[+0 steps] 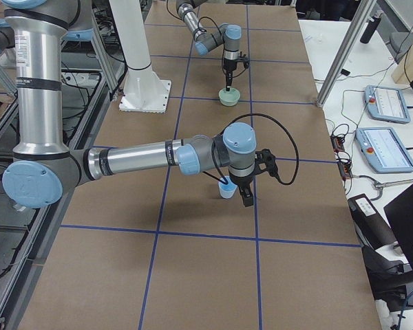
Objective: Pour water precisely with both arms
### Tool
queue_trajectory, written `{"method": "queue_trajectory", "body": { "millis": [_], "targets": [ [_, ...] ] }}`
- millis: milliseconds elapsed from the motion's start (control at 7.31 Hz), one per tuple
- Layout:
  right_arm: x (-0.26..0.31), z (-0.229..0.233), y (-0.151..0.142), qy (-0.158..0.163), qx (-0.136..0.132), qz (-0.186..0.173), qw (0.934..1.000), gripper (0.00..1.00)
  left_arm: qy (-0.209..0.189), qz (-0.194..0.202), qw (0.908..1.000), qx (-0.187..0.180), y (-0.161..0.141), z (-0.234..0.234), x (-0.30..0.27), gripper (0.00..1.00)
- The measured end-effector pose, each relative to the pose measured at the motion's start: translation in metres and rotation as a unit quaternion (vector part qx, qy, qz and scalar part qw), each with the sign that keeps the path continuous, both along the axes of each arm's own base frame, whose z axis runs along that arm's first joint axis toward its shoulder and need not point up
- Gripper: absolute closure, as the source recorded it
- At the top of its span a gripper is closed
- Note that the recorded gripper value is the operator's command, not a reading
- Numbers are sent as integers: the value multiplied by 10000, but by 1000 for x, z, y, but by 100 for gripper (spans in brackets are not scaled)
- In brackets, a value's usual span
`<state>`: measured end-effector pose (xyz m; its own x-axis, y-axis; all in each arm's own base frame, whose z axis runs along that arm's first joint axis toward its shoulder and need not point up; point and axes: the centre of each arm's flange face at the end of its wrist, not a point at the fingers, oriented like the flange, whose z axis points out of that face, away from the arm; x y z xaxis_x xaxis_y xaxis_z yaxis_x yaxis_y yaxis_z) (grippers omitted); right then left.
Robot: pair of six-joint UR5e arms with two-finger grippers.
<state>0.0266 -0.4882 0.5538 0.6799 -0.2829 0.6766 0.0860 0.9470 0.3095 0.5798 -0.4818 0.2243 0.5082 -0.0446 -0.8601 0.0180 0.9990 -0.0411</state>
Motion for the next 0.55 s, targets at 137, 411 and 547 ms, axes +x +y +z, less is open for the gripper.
{"method": "queue_trajectory", "body": {
  "millis": [137,411,547],
  "targets": [
    [0,0,0,-2,0,0,10000,1,-3,-10,10000,-4,-1,0,-1,100],
    [0,-1,-1,-2,6,0,10000,1,88,-161,9998,-25,-18,-7,-24,100],
    [0,-1,-2,3,-4,10,10000,1,201,-220,9995,-90,-31,-6,-57,100]
  ]
}}
